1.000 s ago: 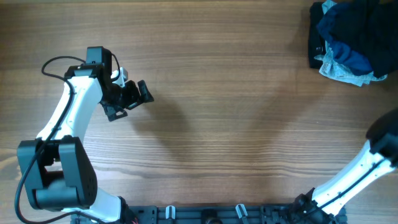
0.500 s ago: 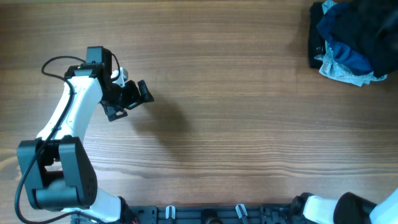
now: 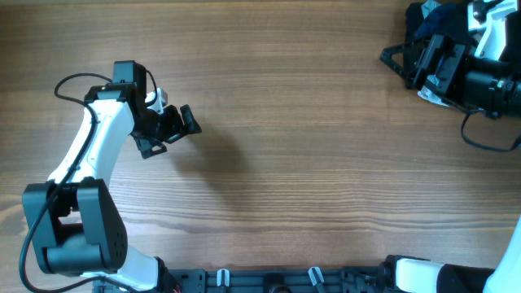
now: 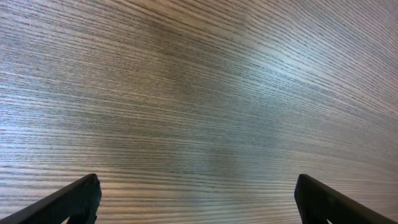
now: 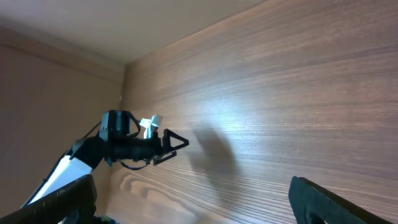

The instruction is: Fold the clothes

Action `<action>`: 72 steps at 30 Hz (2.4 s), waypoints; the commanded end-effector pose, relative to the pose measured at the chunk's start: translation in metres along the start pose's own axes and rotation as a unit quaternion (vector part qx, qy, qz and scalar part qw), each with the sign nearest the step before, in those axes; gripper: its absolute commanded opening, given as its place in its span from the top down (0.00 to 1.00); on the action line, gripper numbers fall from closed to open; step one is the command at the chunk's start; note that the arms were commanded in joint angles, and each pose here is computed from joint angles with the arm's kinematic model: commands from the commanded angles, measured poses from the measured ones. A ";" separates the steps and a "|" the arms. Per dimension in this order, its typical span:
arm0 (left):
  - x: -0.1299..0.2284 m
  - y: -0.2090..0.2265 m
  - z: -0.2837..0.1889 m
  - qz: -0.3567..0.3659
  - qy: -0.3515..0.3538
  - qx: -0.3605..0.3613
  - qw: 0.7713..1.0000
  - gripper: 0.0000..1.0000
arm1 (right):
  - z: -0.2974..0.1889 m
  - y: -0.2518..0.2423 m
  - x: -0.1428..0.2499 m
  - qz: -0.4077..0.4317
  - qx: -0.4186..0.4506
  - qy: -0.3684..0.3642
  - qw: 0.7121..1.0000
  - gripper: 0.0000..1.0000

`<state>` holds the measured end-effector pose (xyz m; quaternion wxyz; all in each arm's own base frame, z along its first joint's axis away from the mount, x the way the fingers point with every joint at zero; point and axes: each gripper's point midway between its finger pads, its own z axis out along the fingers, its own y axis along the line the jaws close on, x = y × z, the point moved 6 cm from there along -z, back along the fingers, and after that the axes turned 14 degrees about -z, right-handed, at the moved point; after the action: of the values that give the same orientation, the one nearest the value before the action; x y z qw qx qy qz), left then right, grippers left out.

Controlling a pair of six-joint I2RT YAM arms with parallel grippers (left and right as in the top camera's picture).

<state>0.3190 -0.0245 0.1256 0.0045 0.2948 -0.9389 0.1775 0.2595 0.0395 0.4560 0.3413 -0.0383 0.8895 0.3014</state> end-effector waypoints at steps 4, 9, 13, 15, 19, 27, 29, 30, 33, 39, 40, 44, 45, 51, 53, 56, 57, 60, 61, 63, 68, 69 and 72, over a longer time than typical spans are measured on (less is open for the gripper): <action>-0.001 -0.002 -0.004 -0.004 -0.003 0.011 1.000 0.00 | 0.003 -0.005 0.001 0.014 0.015 0.008 1.000 0.01; -0.001 -0.002 -0.004 -0.004 -0.003 0.011 1.000 0.00 | 0.002 -0.020 0.005 -0.014 0.082 0.018 0.996 0.00; -0.001 -0.002 -0.004 -0.004 -0.003 0.011 1.000 0.00 | 0.001 -0.025 0.009 -0.056 0.103 0.031 0.993 0.00; -0.001 -0.002 -0.004 -0.004 -0.003 0.011 1.000 0.00 | 0.003 -0.029 0.010 -0.061 0.111 0.038 0.991 0.00; -0.001 -0.002 -0.004 -0.004 -0.003 0.011 1.000 0.00 | -0.006 -0.028 0.024 -0.096 0.132 -0.010 0.986 0.00; -0.001 -0.002 -0.004 -0.004 -0.003 0.011 1.000 0.00 | 0.039 -0.071 0.136 -0.205 0.135 -0.177 0.953 0.00; -0.001 -0.002 -0.004 -0.004 -0.003 0.011 1.000 0.00 | 0.056 -0.086 0.162 -0.224 0.135 -0.207 0.943 0.00; -0.001 -0.002 -0.004 -0.004 -0.003 0.011 1.000 0.00 | 0.068 -0.096 0.179 -0.238 0.131 -0.231 0.934 0.00; -0.001 -0.002 -0.004 -0.004 -0.003 0.011 1.000 0.00 | 0.094 -0.114 0.213 -0.274 0.114 -0.282 0.912 0.00; -0.001 -0.002 -0.004 -0.004 -0.003 0.011 1.000 0.00 | 0.099 -0.117 0.219 -0.372 0.128 -0.361 0.846 0.00; -0.001 -0.002 -0.004 -0.004 -0.003 0.011 1.000 0.00 | 0.100 -0.116 0.220 -0.391 0.132 -0.363 0.836 0.00; -0.001 -0.002 -0.004 -0.004 -0.003 0.011 1.000 0.00 | 0.096 -0.116 0.220 -0.424 0.170 -0.390 0.799 0.00; -0.001 -0.002 -0.004 -0.004 -0.003 0.011 1.000 0.00 | 0.095 -0.119 0.219 -0.409 0.180 -0.394 0.803 0.00; -0.001 -0.002 -0.004 -0.004 -0.003 0.011 1.000 0.00 | 0.095 -0.152 0.223 -0.271 0.255 -0.383 0.846 0.00; -0.001 -0.002 -0.004 -0.004 -0.003 0.011 1.000 0.00 | 0.098 -0.156 0.227 -0.268 0.263 -0.366 0.851 0.00; -0.001 -0.002 -0.004 -0.004 -0.003 0.011 1.000 0.00 | 0.098 -0.157 0.227 -0.274 0.265 -0.364 0.850 0.00; -0.001 -0.002 -0.004 -0.004 -0.003 0.011 1.000 0.00 | 0.098 -0.157 0.227 -0.274 0.266 -0.364 0.850 0.00; -0.001 -0.002 -0.004 -0.004 -0.003 0.011 1.000 0.00 | 0.098 -0.157 0.227 -0.274 0.265 -0.364 0.850 0.00; -0.001 -0.002 -0.004 -0.004 -0.003 0.011 1.000 0.00 | 0.098 -0.157 0.227 -0.274 0.266 -0.364 0.850 0.00; -0.001 -0.002 -0.004 -0.004 -0.003 0.011 1.000 0.00 | 0.098 -0.157 0.227 -0.274 0.266 -0.364 0.850 0.00; -0.001 -0.002 -0.004 -0.004 -0.003 0.011 1.000 0.00 | 0.098 -0.157 0.227 -0.274 0.266 -0.364 0.850 0.00; -0.001 -0.002 -0.004 -0.004 -0.003 0.011 1.000 0.00 | 0.098 -0.157 0.227 -0.274 0.266 -0.364 0.850 0.00; -0.001 -0.002 -0.004 -0.004 -0.003 0.010 1.000 0.00 | 0.098 -0.157 0.227 -0.274 0.265 -0.363 0.850 0.00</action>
<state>0.3195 -0.0252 0.1260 0.0045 0.2956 -0.9379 0.1814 0.1872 -0.0003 0.1738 0.7021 -0.0803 0.7056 -0.0523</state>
